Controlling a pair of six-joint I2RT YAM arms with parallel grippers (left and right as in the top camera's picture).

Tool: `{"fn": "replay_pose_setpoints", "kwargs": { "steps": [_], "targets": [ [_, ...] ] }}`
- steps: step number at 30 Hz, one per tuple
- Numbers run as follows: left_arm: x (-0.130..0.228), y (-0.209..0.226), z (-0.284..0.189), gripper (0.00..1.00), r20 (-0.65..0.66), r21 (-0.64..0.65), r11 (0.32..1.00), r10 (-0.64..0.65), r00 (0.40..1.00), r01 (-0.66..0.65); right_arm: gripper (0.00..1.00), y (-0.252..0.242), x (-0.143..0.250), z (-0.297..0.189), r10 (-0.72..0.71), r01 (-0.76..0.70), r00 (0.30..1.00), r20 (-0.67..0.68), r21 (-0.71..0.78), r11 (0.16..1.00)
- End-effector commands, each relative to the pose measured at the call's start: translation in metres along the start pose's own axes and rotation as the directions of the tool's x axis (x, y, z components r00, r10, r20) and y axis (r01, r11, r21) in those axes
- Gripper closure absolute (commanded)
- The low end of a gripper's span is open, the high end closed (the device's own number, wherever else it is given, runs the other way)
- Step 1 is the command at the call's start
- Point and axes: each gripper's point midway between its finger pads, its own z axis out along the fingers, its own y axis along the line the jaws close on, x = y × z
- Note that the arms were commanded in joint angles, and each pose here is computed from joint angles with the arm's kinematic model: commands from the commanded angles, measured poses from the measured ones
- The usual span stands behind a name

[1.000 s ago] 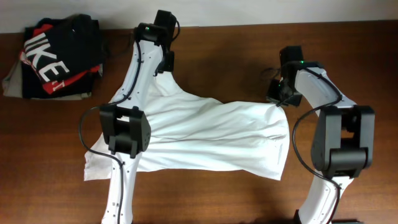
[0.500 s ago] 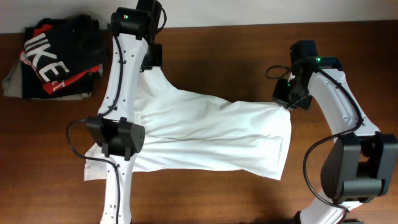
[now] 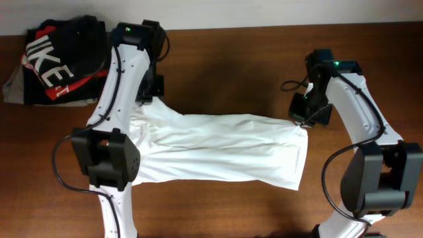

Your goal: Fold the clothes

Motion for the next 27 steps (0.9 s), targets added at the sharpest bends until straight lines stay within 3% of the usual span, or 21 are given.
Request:
{"fn": "replay_pose_setpoints", "kwargs": {
  "steps": [1, 5, 13, 27],
  "targets": [
    [0.017, 0.024, 0.008, 0.99, -0.036, -0.108, 0.993, -0.057, 0.998, 0.052, 0.96, -0.005, 0.007, -0.027, -0.027, 0.026, 0.998, 0.058, 0.022, 0.999],
    [0.048, 0.051, 0.043, 0.99, -0.182, -0.15, 0.984, -0.121, 0.976, 0.094, 0.96, -0.014, 0.027, -0.035, -0.051, 0.051, 0.999, 0.01, 0.045, 0.998],
    [0.078, 0.052, 0.103, 0.99, -0.3, -0.156, 0.982, -0.148, 0.942, 0.105, 0.96, 0.018, 0.056, 0.032, -0.097, 0.097, 0.994, -0.043, -0.018, 0.995],
    [0.093, 0.054, 0.105, 0.99, -0.345, -0.176, 0.978, -0.171, 0.923, 0.116, 0.96, 0.018, 0.052, 0.044, -0.12, 0.12, 0.993, -0.003, 0.006, 0.993]
  ]
}}
